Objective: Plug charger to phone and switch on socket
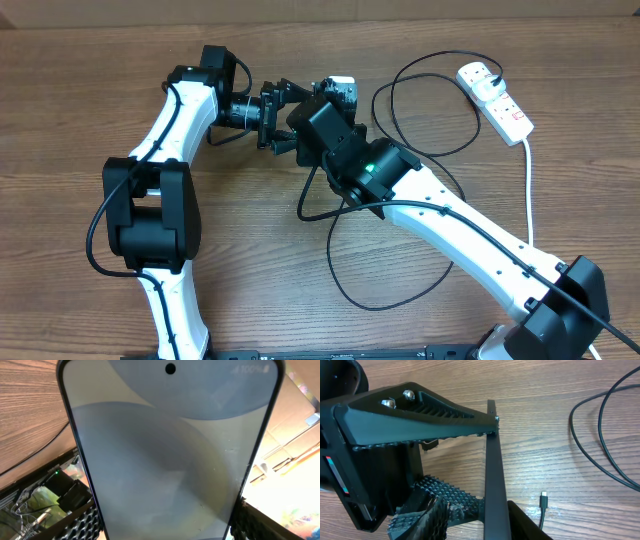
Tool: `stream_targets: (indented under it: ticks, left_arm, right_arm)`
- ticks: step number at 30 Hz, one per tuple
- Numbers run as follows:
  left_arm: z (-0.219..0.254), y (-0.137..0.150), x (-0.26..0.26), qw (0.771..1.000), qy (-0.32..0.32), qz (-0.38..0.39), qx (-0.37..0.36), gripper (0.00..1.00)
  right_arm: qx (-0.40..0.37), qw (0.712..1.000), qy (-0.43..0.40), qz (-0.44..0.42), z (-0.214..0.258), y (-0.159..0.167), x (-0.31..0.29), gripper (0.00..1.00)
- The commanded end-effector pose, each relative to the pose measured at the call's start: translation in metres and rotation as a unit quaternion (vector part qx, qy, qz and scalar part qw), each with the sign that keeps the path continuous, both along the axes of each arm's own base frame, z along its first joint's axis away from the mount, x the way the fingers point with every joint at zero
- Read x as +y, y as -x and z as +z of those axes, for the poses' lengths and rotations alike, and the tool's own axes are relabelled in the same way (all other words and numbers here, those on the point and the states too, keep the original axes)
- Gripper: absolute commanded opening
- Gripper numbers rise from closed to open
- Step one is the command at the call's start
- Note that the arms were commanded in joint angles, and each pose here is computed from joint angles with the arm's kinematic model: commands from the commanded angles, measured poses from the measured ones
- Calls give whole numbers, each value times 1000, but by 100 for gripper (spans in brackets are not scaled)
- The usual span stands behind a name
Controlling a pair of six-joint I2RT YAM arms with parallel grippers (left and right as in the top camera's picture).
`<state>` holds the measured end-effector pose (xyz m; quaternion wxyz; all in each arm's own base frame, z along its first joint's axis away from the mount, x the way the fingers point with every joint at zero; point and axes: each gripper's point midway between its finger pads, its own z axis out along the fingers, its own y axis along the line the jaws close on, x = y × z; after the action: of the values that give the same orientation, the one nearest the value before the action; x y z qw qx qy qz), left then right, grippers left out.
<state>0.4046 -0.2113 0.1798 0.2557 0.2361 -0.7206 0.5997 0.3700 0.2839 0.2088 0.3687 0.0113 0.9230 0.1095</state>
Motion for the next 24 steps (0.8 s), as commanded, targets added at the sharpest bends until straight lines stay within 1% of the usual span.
stream_targets:
  ticks: [1, 5, 11, 21, 24]
  left_arm:
    - [12, -2, -4, 999, 20, -7, -23, 74]
    - [12, -2, -4, 1000, 20, -7, -23, 74]
    - [12, -2, -4, 999, 20, -7, -23, 75]
    - [12, -2, -4, 999, 20, -7, -23, 75]
    - [12, -2, -4, 999, 20, -7, -23, 75]
  right_arm:
    - [-4, 1000, 7, -1, -1, -1, -1, 34]
    - [-4, 1000, 7, -1, -2, -1, -1, 31]
    - [-2, 1000, 9, -1, -2, -1, -2, 31]
    - [-1, 1000, 10, -1, -3, 0, -2, 19]
    - [0, 1000, 11, -1, -3, 0, -2, 17]
